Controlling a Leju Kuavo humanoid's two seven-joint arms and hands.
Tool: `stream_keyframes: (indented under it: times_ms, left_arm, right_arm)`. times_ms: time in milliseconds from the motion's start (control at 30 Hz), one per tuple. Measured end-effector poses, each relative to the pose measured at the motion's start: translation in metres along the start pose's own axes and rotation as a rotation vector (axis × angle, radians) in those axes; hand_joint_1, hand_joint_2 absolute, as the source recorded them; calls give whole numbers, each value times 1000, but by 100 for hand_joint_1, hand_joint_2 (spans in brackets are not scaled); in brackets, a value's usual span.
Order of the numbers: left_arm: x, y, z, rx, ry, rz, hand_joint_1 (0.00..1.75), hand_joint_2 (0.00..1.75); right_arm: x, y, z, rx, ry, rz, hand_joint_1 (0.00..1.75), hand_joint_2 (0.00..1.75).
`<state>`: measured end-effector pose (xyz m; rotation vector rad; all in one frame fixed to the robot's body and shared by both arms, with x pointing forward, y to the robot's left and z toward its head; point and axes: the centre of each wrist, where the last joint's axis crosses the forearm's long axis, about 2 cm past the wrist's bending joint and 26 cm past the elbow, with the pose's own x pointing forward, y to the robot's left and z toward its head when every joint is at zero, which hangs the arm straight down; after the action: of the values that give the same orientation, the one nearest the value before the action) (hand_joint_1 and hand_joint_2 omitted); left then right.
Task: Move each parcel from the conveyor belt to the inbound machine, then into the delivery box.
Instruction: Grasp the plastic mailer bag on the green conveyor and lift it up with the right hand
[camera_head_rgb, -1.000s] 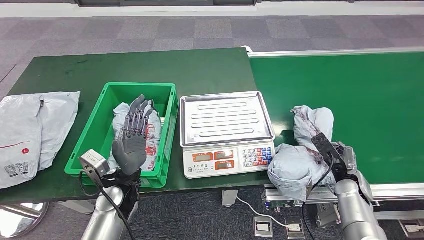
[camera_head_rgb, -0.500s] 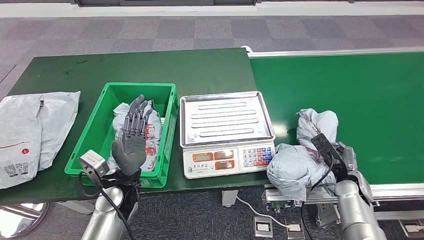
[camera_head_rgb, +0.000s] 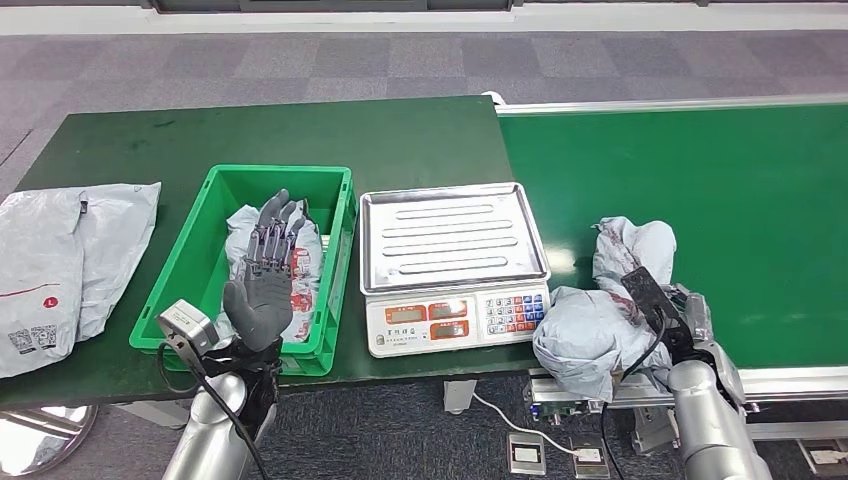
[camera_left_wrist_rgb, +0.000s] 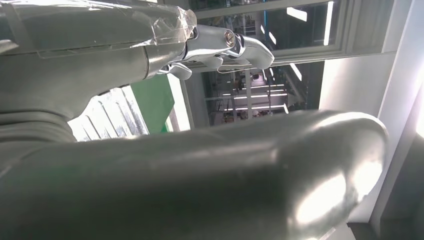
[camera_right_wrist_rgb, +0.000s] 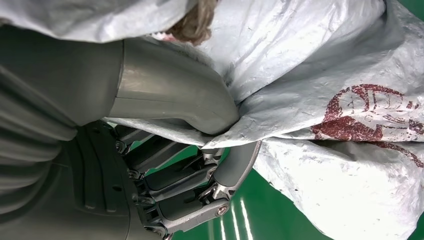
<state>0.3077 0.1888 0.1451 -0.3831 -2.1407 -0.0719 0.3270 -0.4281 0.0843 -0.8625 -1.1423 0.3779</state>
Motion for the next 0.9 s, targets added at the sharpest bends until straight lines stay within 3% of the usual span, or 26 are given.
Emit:
stream_keyframes:
  times_ms: [67, 133, 200, 267, 333, 600, 900]
  left_arm:
    - [0, 0, 0, -1, -1, 1, 0, 0]
    - [0, -1, -1, -1, -10, 8, 0, 0]
    - [-2, -2, -2, 5, -23, 17, 0, 0]
    - [-3, -3, -4, 10, -32, 22, 0, 0]
    - [-3, -4, -6, 13, -36, 24, 0, 0]
    - [-5, -6, -8, 17, -31, 27, 0, 0]
    - [-6, -6, -9, 24, -30, 30, 0, 0]
  right_arm:
    - [0, 0, 1, -14, -13, -13, 175, 175]
    - [9, -5, 10, -160, -136, -117, 175, 175]
    - [39, -27, 28, -545, -426, -301, 175, 175]
    - [74, -58, 50, -988, -694, -370, 175, 175]
    - [95, -83, 69, -1221, -823, -364, 175, 175]
    - [120, -117, 113, -1323, -936, -453, 175, 175]
    - [128, -127, 119, -1365, -972, -446, 175, 175]
